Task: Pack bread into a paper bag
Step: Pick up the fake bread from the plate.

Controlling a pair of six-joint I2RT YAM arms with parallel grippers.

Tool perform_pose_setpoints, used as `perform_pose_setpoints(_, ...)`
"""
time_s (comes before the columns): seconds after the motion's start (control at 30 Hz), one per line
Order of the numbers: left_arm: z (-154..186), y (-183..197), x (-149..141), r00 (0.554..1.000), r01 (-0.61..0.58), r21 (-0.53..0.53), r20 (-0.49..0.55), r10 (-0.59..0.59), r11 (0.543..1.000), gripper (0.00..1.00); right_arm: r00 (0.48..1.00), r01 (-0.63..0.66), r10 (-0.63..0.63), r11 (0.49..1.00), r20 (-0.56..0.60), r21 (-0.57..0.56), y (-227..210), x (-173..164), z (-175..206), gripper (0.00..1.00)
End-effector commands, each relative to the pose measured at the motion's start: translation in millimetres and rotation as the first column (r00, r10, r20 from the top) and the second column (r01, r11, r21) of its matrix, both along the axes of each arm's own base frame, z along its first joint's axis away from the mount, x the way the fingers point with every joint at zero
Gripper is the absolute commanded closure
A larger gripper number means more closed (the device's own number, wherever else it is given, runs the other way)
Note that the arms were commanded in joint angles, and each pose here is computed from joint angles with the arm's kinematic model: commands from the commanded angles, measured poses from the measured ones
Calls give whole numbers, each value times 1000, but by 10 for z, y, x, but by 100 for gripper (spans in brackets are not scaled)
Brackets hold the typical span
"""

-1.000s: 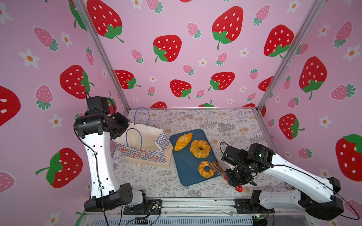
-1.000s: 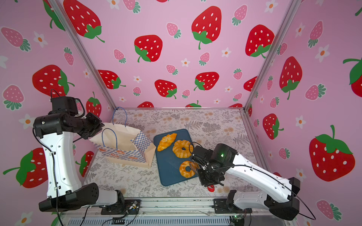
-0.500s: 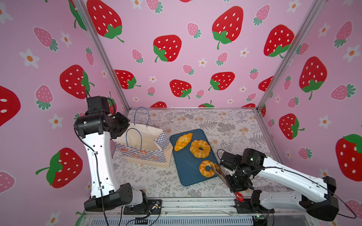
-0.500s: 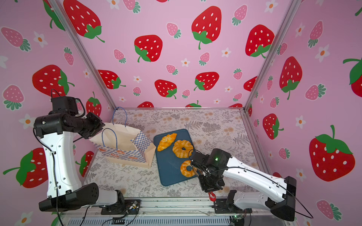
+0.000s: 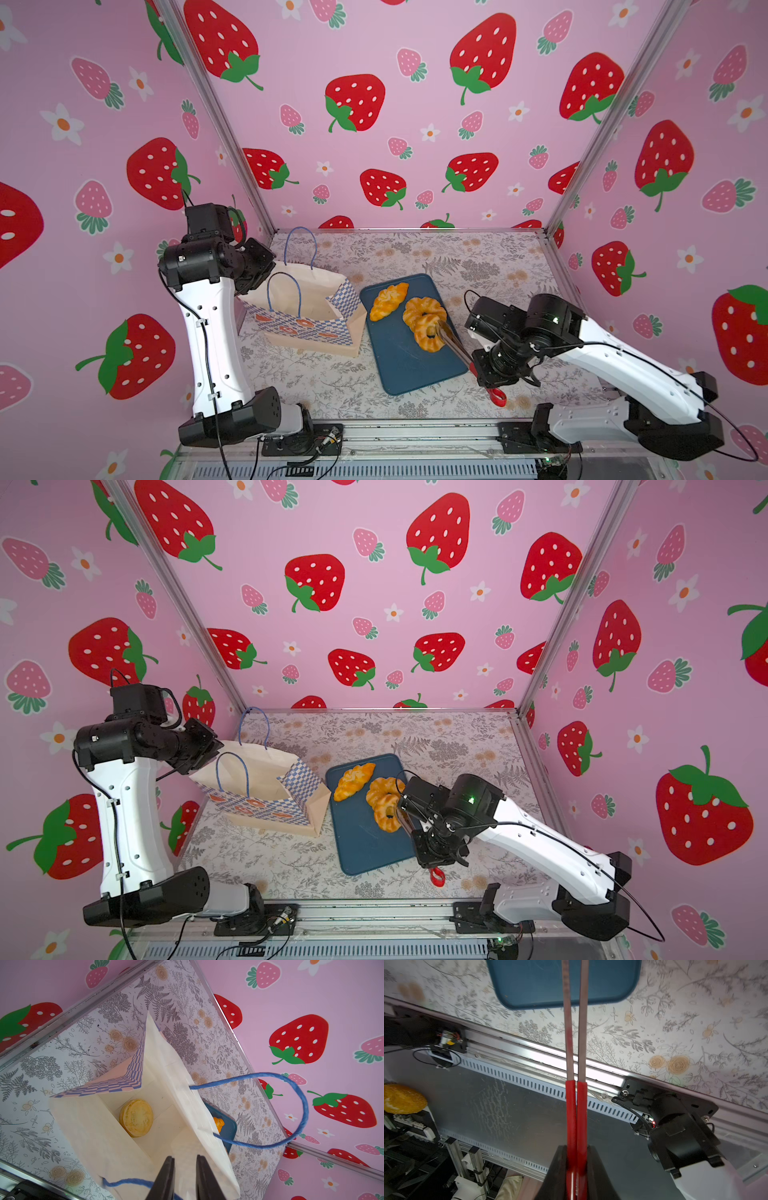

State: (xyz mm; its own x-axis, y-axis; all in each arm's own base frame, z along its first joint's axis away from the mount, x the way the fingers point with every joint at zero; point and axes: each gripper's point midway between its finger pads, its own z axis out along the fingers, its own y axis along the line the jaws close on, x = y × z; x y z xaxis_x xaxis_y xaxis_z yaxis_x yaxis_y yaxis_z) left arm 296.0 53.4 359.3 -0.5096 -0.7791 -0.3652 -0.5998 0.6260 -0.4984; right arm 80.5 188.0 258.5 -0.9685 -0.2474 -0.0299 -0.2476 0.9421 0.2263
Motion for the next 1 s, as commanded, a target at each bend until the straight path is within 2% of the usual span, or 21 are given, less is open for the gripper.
perform_pose_setpoints(0.0, 56, 5, 11, 1000, 9, 8, 19, -9, 1000, 76, 997, -26, 30, 998, 75, -50, -167, 65, 258, 100)
perform_pose_setpoints(0.17, 42, 16, 2, 1000, -1, 10, 20, 0, 1000, 76, 975, -72, 63, 997, 214, 34, 47, 304, 687, 100)
perform_pose_setpoints(0.3, 32, 17, 12, 1000, 0, 10, 18, 0, 1000, 76, 948, -149, 99, 978, 302, 148, 409, 473, 989, 100)
perform_pose_setpoints(0.37, 31, 14, 10, 1000, -1, 6, 15, 1, 1000, 76, 940, -198, 123, 956, 317, 218, 639, 501, 1101, 100)
perform_pose_setpoints(0.63, -6, 25, 50, 1000, -8, -1, 16, 8, 1000, 76, 912, -354, 231, 861, 339, 366, 1343, 490, 1358, 100)
perform_pose_setpoints(0.87, -83, 16, 108, 1000, -10, -23, 12, 10, 1000, 76, 874, -444, 270, 784, 405, 435, 1631, 432, 1608, 100)
perform_pose_setpoints(0.97, -103, 21, 124, 1000, -10, -25, 8, 10, 1000, 76, 867, -456, 276, 774, 415, 439, 1655, 425, 1627, 100)
